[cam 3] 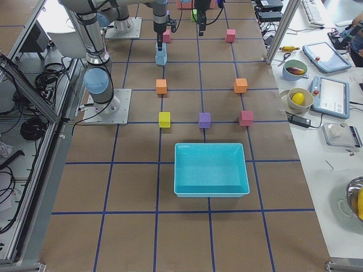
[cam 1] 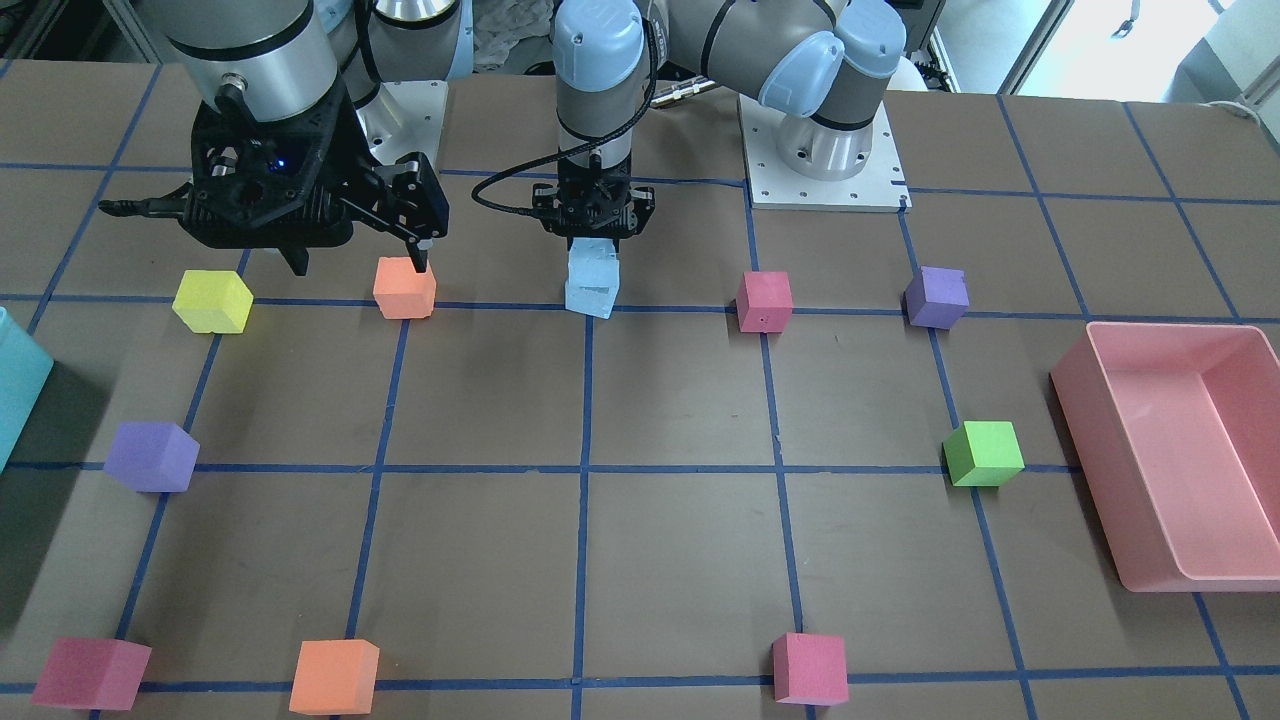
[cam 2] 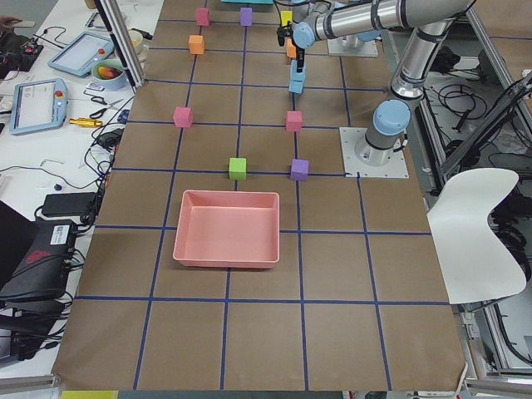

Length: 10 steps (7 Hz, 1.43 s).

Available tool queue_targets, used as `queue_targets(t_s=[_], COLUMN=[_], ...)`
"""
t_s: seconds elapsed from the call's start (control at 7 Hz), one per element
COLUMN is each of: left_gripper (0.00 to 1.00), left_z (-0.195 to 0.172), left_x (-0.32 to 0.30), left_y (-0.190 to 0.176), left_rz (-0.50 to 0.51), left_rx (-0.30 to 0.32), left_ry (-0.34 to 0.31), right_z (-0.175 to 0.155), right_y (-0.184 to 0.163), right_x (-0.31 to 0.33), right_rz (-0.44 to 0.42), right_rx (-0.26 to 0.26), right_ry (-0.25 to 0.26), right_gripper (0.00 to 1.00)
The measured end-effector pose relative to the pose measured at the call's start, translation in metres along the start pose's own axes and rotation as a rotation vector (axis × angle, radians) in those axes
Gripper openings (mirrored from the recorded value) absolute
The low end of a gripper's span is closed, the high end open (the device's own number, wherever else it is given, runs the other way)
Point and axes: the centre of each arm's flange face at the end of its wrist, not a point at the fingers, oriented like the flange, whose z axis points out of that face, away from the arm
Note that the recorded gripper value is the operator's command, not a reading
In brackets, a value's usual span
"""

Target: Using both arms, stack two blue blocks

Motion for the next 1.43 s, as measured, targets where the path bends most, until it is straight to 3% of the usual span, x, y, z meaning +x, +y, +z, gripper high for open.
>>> queue_targets(t_s=[0.29, 0.57, 0.71, 0.86, 1.14, 1.43], left_gripper=[1.00, 1.00, 1.00, 1.00, 1.00, 1.00], left_z=[0.000, -0.037, -0.067, -0.096, -0.158, -0.204], left_x=[-0.001, -0.008, -0.031, -0.076, -0.185, -0.251], left_y=[0.001, -0.015, -0.052, -0.103, -0.182, -0.199], left_rz=[0.004, 0.050, 0.049, 0.007, 0.030, 0.029], left_rx=[0.007, 0.084, 0.121, 0.125, 0.126, 0.129], left_ry=[0.012, 0.055, 0.069, 0.086, 0.112, 0.098], right_z=[-0.001, -0.001, -0.001, -0.001, 0.000, -0.001], right_y=[0.001, 0.001, 0.001, 0.001, 0.001, 0.001], right_x=[-0.001, -0.002, -0.002, -0.002, -0.002, -0.002], right_rz=[-0.002, -0.004, -0.004, -0.004, -0.004, -0.004], right_rx=[0.001, 0.000, 0.000, 0.000, 0.000, 0.001], right_ry=[0.002, 0.003, 0.003, 0.003, 0.002, 0.001], right_gripper=[1.00, 1.00, 1.00, 1.00, 1.00, 1.00])
